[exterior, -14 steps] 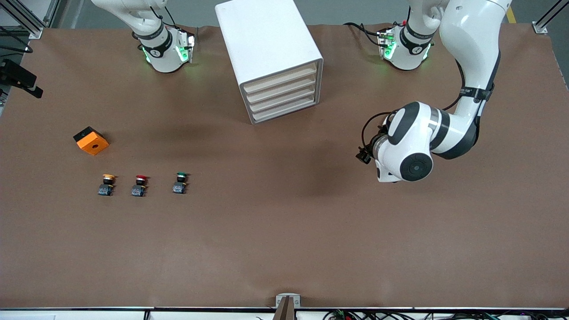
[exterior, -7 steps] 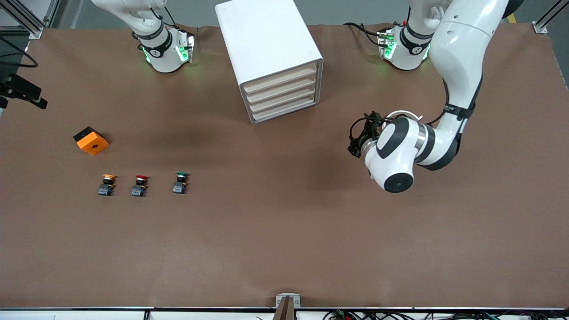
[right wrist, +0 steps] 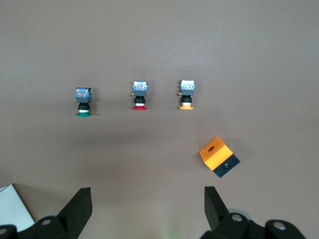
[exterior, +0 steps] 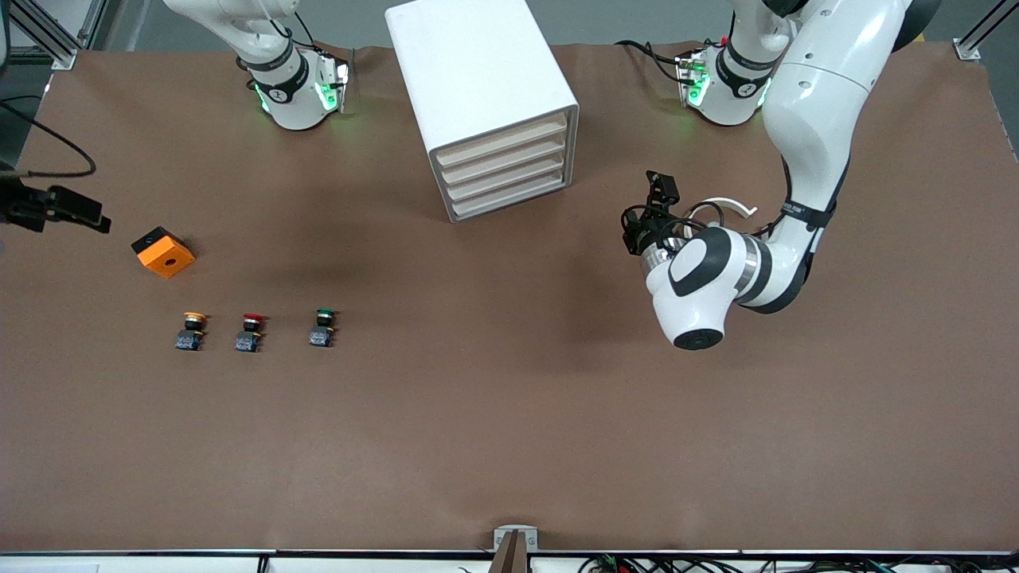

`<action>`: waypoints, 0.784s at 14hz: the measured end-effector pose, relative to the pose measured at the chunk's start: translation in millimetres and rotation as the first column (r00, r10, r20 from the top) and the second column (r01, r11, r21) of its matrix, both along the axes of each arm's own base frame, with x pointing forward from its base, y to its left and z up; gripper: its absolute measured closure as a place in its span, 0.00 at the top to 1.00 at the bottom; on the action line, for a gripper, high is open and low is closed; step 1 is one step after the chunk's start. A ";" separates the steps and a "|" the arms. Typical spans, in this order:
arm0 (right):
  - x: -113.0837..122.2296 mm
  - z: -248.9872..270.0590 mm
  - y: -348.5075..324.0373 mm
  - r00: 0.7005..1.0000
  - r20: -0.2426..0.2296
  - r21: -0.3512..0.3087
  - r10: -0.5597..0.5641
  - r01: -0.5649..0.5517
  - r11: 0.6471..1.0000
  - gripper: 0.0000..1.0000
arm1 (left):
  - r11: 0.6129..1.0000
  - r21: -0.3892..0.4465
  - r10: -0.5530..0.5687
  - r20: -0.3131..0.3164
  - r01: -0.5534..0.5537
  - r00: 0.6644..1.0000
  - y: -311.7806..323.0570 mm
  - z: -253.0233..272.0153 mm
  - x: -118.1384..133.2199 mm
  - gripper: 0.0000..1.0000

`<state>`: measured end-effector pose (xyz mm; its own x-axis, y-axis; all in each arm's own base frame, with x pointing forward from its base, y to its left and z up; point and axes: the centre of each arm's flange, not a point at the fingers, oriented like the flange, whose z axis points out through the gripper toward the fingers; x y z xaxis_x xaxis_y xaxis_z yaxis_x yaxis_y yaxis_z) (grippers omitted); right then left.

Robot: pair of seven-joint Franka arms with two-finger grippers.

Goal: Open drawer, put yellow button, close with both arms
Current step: 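Hook the left gripper on the top drawer while the right gripper reaches buttons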

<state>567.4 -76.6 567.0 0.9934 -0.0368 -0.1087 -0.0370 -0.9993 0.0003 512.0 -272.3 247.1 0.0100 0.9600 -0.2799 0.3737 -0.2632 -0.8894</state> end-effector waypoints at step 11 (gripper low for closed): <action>35.3 -82.4 -38.4 0.999 0.008 -0.034 -0.048 0.048 0.998 1.00 | 0.977 0.133 0.201 -0.292 -0.168 0.935 -50.5 -17.2 -23.5 1.00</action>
<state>602.6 -115.0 484.6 0.9911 -0.0879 -0.0999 -0.0849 -0.9958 0.0341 488.5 -322.8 229.9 -0.2395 0.9607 -0.1402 0.1160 -0.1150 -0.9866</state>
